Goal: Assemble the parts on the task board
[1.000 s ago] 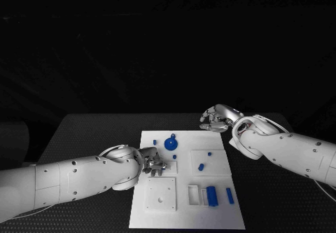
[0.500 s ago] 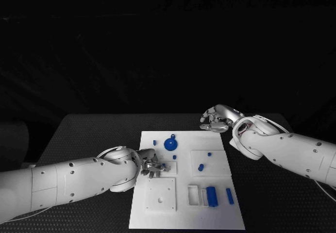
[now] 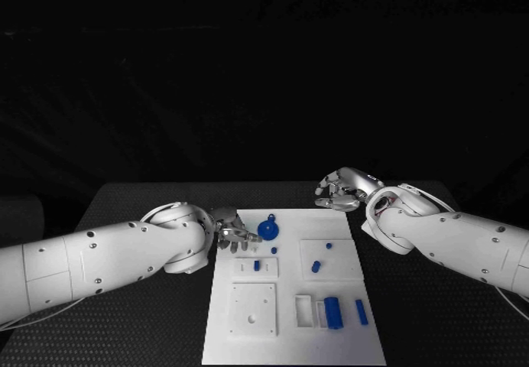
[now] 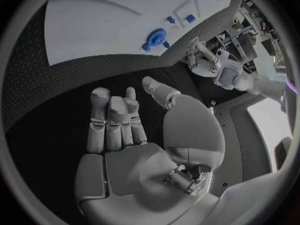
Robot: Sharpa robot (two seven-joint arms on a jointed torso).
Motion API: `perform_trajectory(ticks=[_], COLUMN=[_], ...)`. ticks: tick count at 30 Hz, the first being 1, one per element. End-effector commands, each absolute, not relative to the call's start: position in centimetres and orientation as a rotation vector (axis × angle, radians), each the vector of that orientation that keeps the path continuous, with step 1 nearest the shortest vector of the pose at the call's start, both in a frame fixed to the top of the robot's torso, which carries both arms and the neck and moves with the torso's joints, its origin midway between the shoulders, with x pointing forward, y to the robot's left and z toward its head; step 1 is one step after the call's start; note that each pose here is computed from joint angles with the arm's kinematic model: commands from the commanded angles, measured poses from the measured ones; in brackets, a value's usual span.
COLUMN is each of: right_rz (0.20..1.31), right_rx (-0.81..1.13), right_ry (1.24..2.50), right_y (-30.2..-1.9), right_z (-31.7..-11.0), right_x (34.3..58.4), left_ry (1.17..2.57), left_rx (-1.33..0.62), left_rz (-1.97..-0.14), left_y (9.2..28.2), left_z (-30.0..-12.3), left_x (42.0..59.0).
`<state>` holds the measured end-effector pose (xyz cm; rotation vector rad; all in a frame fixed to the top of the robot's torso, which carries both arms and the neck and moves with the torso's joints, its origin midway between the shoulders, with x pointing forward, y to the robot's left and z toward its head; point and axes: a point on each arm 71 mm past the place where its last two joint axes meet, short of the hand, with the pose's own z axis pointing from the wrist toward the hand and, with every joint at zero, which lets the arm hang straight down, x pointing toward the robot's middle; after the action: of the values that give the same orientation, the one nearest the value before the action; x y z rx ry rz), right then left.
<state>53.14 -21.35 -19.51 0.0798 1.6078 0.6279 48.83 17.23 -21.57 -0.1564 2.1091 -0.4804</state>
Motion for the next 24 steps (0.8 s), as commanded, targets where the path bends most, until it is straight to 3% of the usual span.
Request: perform_trajectory(ticks=[1, 5, 14, 24], right_rz=[0.631, 0.631, 0.633, 0.637], right_rx=[0.075, 0.075, 0.074, 0.074], right_ry=[1.616, 1.616, 1.617, 1.611], right_y=[-21.4, -21.4, -21.3, -21.1], right_z=[-19.6, -19.6, -19.6, -19.6], right_x=[53.2, 53.2, 53.2, 53.2], left_ry=[2.196, 2.207, 2.224, 2.240], left_rx=[-0.181, -0.178, -0.200, -0.189], left_rz=[-0.473, -0.434, -0.346, -0.286], left_y=[17.8, 18.4, 19.5, 19.3], left_z=[-20.9, -20.2, -20.6, -21.0], left_x=[49.6, 51.2, 54.0, 56.0])
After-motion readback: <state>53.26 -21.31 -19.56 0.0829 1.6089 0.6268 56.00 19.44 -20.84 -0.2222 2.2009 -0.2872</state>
